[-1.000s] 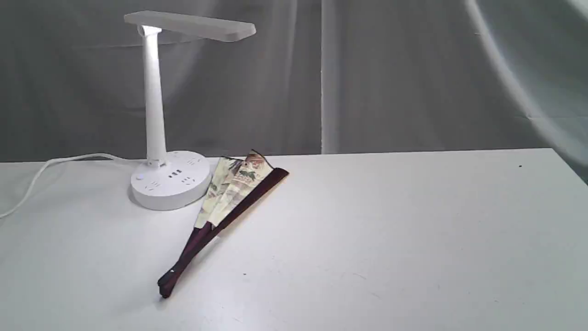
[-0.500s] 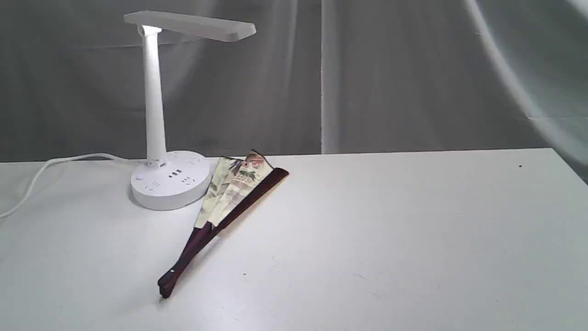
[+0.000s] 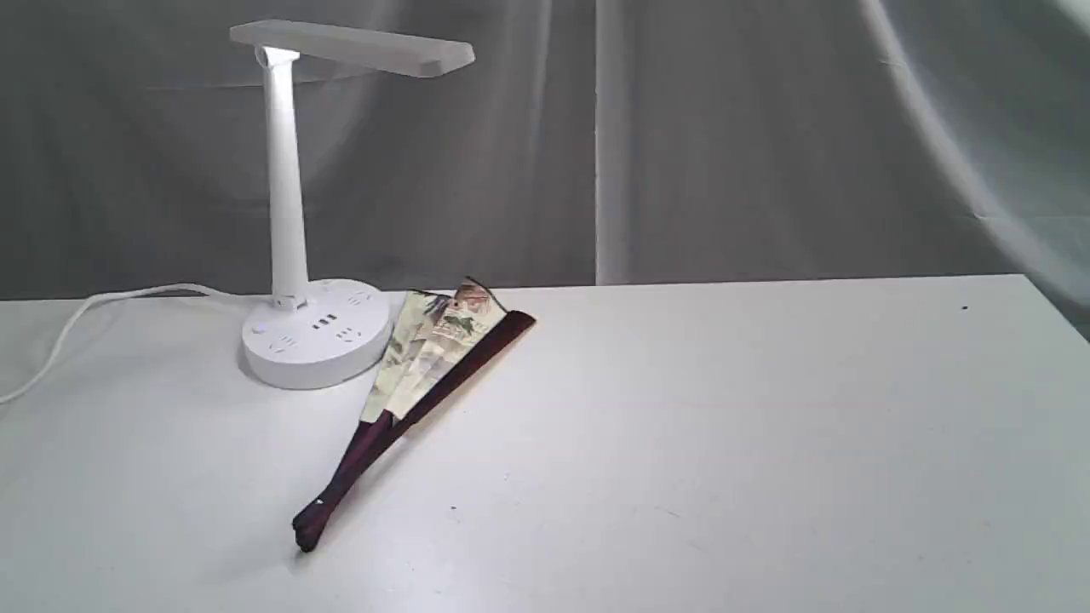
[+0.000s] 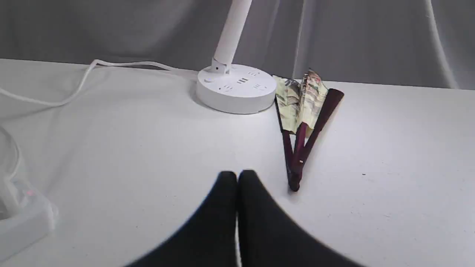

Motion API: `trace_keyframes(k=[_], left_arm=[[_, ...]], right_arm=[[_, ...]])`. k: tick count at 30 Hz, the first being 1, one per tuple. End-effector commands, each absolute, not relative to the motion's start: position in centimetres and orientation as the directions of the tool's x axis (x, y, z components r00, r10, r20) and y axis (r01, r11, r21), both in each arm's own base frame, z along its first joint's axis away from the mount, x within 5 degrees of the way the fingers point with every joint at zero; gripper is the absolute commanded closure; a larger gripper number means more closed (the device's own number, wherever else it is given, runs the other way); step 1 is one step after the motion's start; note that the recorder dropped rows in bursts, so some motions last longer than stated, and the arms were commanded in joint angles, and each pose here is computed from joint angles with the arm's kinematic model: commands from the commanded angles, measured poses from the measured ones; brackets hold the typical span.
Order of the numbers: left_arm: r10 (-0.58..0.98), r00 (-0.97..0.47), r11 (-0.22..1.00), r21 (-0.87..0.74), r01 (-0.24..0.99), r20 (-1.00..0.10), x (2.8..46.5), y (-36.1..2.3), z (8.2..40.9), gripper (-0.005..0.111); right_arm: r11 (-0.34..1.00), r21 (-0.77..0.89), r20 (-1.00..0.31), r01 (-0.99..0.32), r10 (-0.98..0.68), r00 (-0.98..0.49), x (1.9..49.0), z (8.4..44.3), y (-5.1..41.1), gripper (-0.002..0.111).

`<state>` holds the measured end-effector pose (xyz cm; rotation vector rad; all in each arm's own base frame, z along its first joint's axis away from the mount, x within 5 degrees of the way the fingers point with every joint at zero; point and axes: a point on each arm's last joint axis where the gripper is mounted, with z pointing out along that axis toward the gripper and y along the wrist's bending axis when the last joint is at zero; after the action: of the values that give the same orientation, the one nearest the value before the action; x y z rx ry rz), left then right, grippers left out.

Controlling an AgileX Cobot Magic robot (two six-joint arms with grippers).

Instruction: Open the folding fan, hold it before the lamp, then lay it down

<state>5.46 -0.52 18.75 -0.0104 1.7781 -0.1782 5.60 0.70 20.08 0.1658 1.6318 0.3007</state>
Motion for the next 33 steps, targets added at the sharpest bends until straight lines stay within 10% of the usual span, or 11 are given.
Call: trace_keyframes(k=[1,15,33], left_arm=[[-0.112,-0.210,0.987,-0.133,0.089,-0.971,5.4,-0.5,18.7,0.107],[-0.097,-0.197,0.989,-0.116,0.090,-0.976,5.5,-0.5,18.8,0.107],[-0.153,-0.102,0.979,-0.165,0.117,-0.983,5.6,-0.7,19.8,0.107]], right_arm=[[0.948,0.311,-0.950,-0.074,0.307,-0.051,5.6,20.3,0.6,0.108],[0.934,0.320,-0.929,-0.159,0.342,0.140,3.9,28.1,0.7,0.108],[0.963,0.271,-0.878,0.003,0.248,-0.409,19.8,29.5,1.6,0.108]])
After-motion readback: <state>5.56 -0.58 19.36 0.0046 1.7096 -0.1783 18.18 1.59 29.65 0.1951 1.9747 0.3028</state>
